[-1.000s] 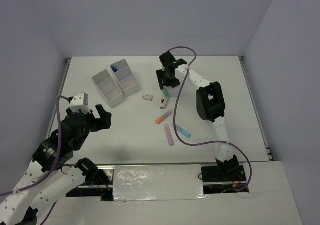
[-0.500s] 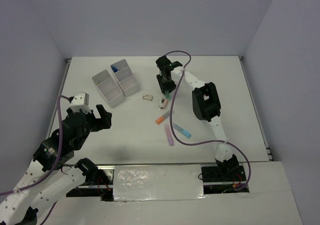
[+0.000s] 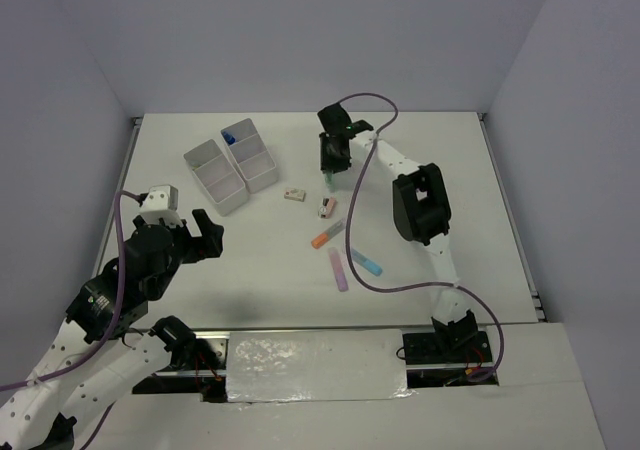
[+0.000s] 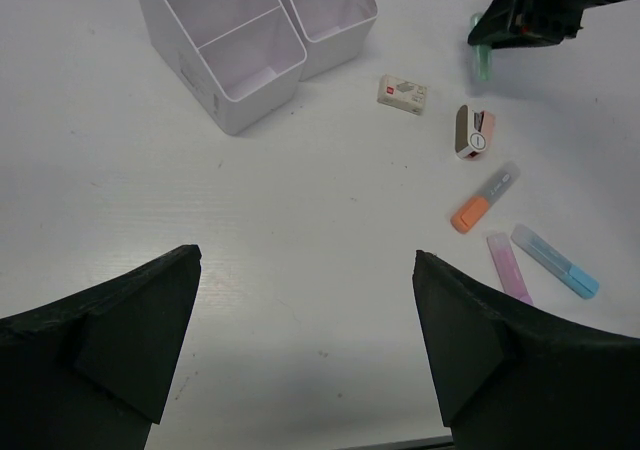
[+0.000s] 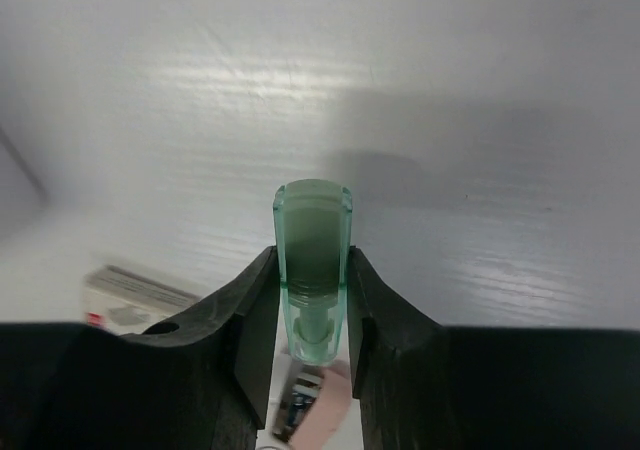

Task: Sort the stationery into containers
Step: Pick up the stationery from the center of the board, then place the stationery in the storage box.

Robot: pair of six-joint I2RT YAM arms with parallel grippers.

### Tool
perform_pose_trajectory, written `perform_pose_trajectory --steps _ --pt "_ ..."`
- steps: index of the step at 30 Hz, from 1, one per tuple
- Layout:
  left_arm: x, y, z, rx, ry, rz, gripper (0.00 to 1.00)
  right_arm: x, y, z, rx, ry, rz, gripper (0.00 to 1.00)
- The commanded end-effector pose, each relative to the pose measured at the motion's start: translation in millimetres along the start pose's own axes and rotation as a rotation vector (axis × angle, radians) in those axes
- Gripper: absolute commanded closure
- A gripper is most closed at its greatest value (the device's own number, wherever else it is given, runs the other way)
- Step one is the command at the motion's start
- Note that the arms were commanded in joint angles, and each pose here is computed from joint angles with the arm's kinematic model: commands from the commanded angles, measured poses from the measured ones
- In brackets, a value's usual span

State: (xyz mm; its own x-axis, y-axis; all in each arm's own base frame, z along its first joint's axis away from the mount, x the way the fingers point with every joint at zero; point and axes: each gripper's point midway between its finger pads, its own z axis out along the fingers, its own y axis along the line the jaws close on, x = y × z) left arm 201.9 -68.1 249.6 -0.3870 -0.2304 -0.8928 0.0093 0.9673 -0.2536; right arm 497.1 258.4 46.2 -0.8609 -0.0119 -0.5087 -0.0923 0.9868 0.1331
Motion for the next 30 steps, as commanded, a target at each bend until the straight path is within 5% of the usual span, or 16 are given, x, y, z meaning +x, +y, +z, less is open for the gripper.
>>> perform_pose_trajectory --steps 1,7,16,30 --pt "-12.4 -2.2 -3.9 0.012 -0.046 -0.025 0.01 -98.4 30.6 -90.7 -0.160 -0.355 0.261 0.89" --pt "-13.4 0.5 -5.2 0.003 -0.054 -0.032 0.01 -116.6 116.5 -157.1 -0.669 -0.528 0.514 0.87" --pt "-18.8 9.2 -12.9 -0.021 -0.093 -0.068 0.01 -121.4 208.7 -174.4 -0.958 -0.634 0.687 0.85" --pt "-17.3 0.2 -13.8 0.034 -0.085 -0.053 0.01 -125.5 224.0 -119.4 -0.823 -0.746 0.551 0.76"
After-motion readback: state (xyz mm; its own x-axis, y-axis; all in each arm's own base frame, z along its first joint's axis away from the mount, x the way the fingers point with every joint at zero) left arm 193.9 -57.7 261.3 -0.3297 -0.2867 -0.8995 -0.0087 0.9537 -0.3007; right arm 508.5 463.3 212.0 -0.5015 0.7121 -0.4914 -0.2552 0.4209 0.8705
